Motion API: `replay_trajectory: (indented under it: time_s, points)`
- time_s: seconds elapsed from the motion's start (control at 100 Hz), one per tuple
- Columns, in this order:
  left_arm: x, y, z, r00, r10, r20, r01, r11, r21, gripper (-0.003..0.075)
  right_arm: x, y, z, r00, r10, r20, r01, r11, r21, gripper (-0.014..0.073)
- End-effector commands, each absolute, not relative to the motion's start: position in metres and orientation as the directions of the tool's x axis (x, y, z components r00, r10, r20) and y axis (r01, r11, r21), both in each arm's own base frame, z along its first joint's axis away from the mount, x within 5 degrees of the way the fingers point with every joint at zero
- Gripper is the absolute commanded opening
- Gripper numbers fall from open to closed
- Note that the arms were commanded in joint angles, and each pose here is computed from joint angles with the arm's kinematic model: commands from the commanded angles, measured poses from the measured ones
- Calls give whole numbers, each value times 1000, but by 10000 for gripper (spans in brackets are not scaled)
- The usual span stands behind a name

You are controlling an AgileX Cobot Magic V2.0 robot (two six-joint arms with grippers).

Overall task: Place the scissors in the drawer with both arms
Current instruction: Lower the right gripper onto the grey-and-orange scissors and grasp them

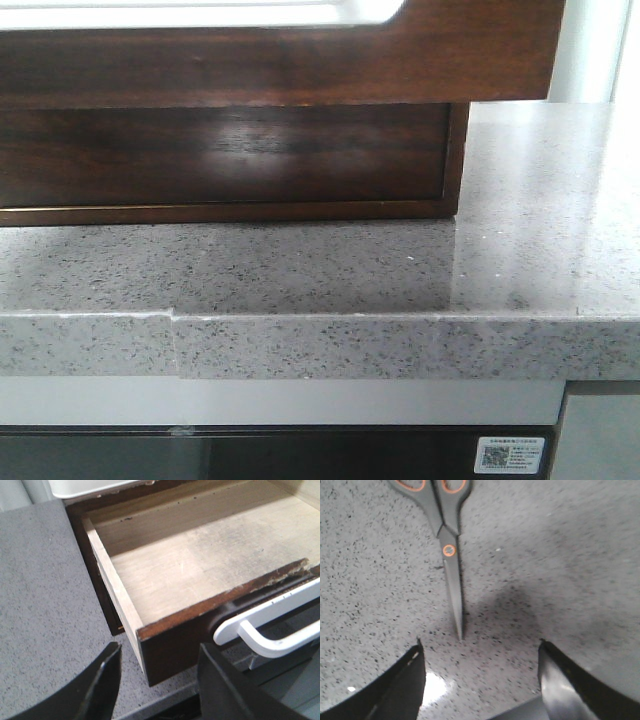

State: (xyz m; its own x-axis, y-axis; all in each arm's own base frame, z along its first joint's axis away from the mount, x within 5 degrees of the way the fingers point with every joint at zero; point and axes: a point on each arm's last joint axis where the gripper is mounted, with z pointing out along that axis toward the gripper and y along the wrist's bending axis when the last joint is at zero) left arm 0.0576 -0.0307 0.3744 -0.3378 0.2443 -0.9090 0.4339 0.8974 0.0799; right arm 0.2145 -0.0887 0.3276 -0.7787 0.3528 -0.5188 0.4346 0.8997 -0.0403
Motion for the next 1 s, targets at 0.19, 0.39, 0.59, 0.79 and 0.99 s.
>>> replay_trajectory:
  time_s: [0.19,0.39,0.59,0.79,0.99]
  points:
    - [62,-31,391,-240,212,-947,420,903,96,335,258,-120,329,-820,320,-474,359,933,8,417]
    - [62,-31,392,-233,209,-950,417,904,97,335,287,-132,313,-878,280,-389,306,952,-6,417]
    - [63,-31,394,-213,199,-956,409,907,98,335,313,-141,296,-910,261,-323,268,963,23,387]
    - [63,-31,394,-208,197,-958,407,908,98,335,336,-141,288,-927,209,-311,214,977,19,292]
    - [63,-31,394,-208,197,-958,407,908,98,335,350,-145,283,-940,203,-273,204,979,27,292]
